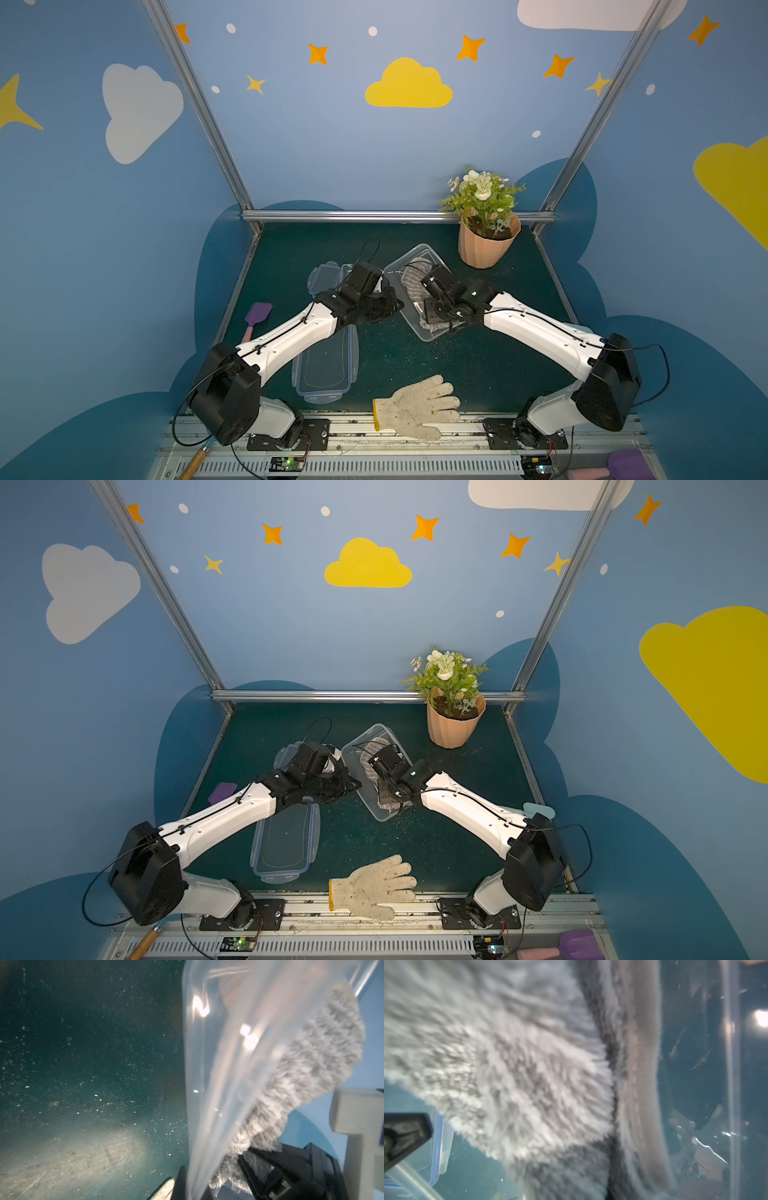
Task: Wipe the insides of the lunch boxes
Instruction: Wipe the dirt inside the lunch box, then place the cleaning item at the center of the board, then place the lunch box at the center of the board, then reset both arms
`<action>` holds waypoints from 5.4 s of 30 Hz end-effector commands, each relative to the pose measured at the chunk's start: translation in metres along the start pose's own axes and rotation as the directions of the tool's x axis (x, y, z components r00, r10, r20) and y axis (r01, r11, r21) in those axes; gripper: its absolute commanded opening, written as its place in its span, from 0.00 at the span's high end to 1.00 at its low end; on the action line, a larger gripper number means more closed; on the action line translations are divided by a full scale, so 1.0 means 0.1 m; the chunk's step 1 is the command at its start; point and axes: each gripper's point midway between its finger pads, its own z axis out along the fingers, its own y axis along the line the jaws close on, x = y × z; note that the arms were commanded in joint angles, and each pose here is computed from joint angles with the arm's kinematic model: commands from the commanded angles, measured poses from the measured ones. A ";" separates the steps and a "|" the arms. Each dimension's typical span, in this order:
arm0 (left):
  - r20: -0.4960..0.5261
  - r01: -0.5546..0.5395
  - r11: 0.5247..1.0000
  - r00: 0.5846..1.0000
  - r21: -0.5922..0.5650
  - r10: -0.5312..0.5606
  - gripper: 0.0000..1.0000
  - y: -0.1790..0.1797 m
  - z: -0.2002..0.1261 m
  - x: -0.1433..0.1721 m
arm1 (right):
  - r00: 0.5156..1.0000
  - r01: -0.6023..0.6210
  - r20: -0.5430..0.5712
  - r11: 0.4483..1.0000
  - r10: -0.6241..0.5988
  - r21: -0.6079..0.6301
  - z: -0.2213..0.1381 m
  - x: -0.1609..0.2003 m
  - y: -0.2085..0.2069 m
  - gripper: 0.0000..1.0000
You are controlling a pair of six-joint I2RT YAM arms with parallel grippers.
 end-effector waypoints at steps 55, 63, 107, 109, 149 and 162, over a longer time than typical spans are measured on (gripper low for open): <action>0.299 -0.190 0.780 0.849 -0.597 0.436 0.00 0.49 -1.21 -1.35 | 0.909 -0.342 0.180 0.921 0.375 -0.189 0.49 -0.25 -2.22 0.08; 0.616 0.066 0.729 0.589 -0.681 0.523 0.00 1.48 -2.06 -1.55 | 0.837 -0.198 0.508 0.978 0.206 -0.070 0.56 -0.38 -2.52 0.07; 0.560 -0.091 0.767 0.630 -0.635 0.538 0.00 2.70 -1.09 -1.70 | 0.796 -0.070 0.605 0.996 0.021 0.057 0.85 -0.30 -2.40 0.07; 0.561 -0.091 0.767 0.629 -0.635 0.538 0.00 2.70 -1.09 -1.70 | 0.796 -0.070 0.605 0.996 0.021 0.057 0.85 -0.30 -2.40 0.07; 0.558 -0.092 0.766 0.630 -0.637 0.540 0.00 2.69 -1.08 -1.70 | 0.785 -0.180 0.618 0.968 0.033 0.176 0.82 -0.26 -2.58 0.05; 0.556 -0.093 0.765 0.632 -0.637 0.540 0.00 2.69 -1.07 -1.70 | 0.796 -0.098 0.605 0.990 0.019 0.097 0.85 -0.30 -2.45 0.06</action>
